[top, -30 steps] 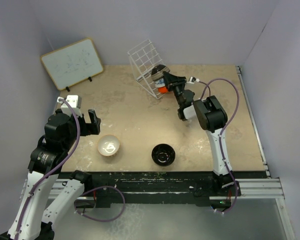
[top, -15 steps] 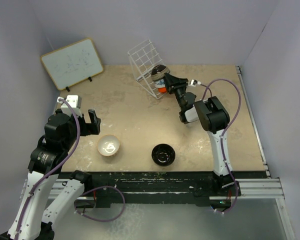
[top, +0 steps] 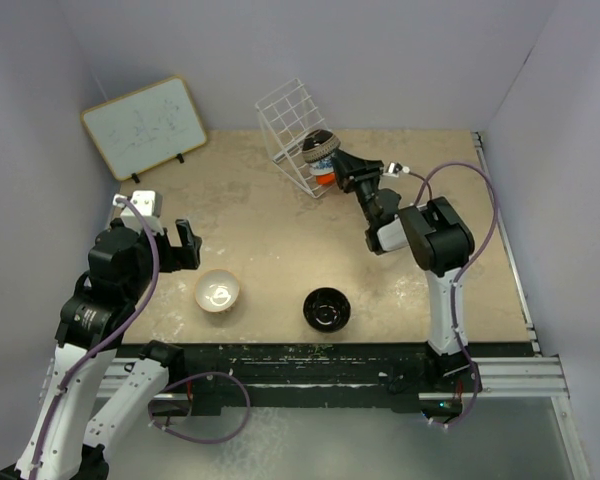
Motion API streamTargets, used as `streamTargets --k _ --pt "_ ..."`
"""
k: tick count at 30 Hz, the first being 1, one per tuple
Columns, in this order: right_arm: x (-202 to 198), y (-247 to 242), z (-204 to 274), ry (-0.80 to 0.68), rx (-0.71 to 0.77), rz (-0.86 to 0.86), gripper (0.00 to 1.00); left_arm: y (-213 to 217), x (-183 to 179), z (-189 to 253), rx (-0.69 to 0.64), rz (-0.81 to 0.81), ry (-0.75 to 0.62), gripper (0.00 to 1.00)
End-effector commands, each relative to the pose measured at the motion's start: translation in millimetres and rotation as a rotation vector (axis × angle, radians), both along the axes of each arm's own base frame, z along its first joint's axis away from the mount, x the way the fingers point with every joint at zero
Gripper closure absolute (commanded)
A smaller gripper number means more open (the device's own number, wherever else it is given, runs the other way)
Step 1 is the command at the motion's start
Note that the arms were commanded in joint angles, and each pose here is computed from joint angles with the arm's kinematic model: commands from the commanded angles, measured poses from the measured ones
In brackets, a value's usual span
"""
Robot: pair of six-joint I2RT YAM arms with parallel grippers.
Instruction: Load the bowls into the dish rack
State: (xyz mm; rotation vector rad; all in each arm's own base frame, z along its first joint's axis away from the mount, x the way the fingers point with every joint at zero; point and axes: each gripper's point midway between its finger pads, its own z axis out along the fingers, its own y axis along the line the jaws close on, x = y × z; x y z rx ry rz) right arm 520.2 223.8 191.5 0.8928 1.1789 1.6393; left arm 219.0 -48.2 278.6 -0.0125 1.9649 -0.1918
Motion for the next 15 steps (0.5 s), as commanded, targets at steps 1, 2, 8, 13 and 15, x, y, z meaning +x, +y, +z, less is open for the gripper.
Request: streamTargets --k 1,2,8,13,15 --pt "-54.5 -13.2 95.2 -0.334 0.101 0.016 0.53 -0.9 1.5 18.4 -0.031 0.004 -0.057 0.01" --pt "-59.1 -12.7 96.1 -0.331 0.088 0.023 0.53 -0.5 1.5 18.4 -0.030 0.005 -0.057 0.01" --pt "-85.3 5.9 95.5 -0.220 -0.126 0.114 0.55 0.3 1.3 19.3 -0.030 0.009 -0.059 0.01" --pt "-113.3 36.5 71.3 -0.103 -0.558 0.231 0.52 1.4 -1.2 23.0 -0.026 0.008 -0.067 0.01" --pt "-130.5 42.6 55.2 -0.058 -0.737 0.266 0.51 2.9 -2.6 26.0 -0.023 0.011 -0.078 0.01"
